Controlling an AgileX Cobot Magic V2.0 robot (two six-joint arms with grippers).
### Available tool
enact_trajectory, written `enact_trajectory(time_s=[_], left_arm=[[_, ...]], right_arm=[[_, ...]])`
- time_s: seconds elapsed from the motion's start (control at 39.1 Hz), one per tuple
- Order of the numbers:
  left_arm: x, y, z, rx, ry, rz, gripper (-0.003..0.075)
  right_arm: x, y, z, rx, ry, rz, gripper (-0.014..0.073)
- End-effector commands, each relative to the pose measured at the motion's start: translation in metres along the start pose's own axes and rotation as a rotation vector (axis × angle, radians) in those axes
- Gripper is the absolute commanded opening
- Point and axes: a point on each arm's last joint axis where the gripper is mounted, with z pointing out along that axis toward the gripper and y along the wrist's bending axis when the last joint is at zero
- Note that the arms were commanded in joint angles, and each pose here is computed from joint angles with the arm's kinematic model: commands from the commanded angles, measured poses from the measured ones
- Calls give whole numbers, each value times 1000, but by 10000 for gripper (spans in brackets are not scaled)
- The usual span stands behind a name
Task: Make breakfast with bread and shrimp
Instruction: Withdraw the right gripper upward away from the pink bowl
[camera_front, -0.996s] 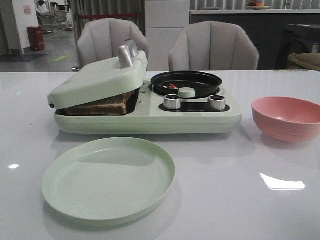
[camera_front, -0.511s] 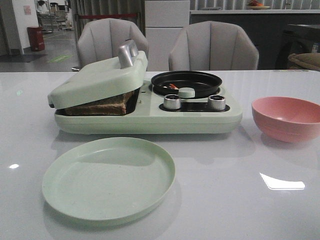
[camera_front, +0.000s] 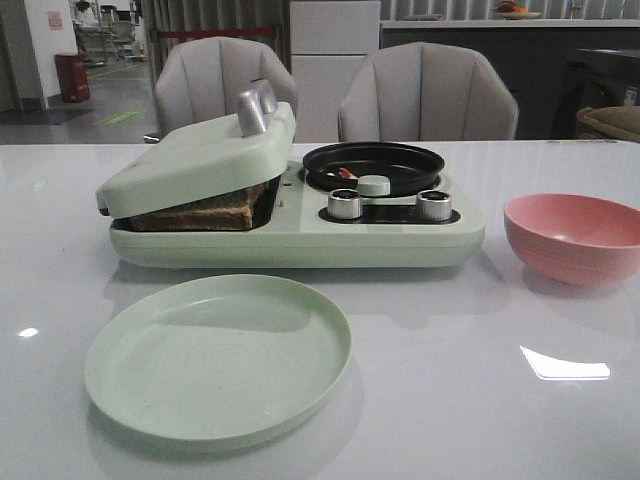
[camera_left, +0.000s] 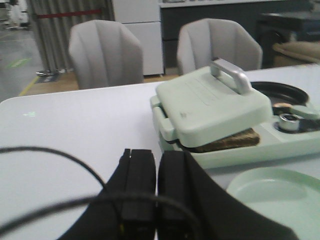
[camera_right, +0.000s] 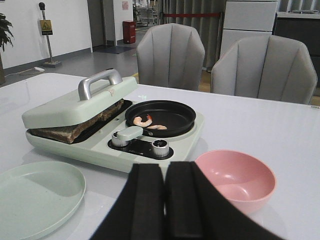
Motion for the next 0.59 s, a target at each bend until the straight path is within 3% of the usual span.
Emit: enact_trajectory(time_s=[0.0, 0.23, 0.56], left_arm=[[-4, 3, 3, -39, -144, -44, 113], [22, 7, 3, -113, -175, -55, 113], [23, 8, 3, -126, -172, -78, 113]], right_arm=[[-14, -1, -1, 13, -87, -11, 152], [-14, -1, -1, 13, -87, -11, 152], [-14, -1, -1, 13, -87, -11, 152]])
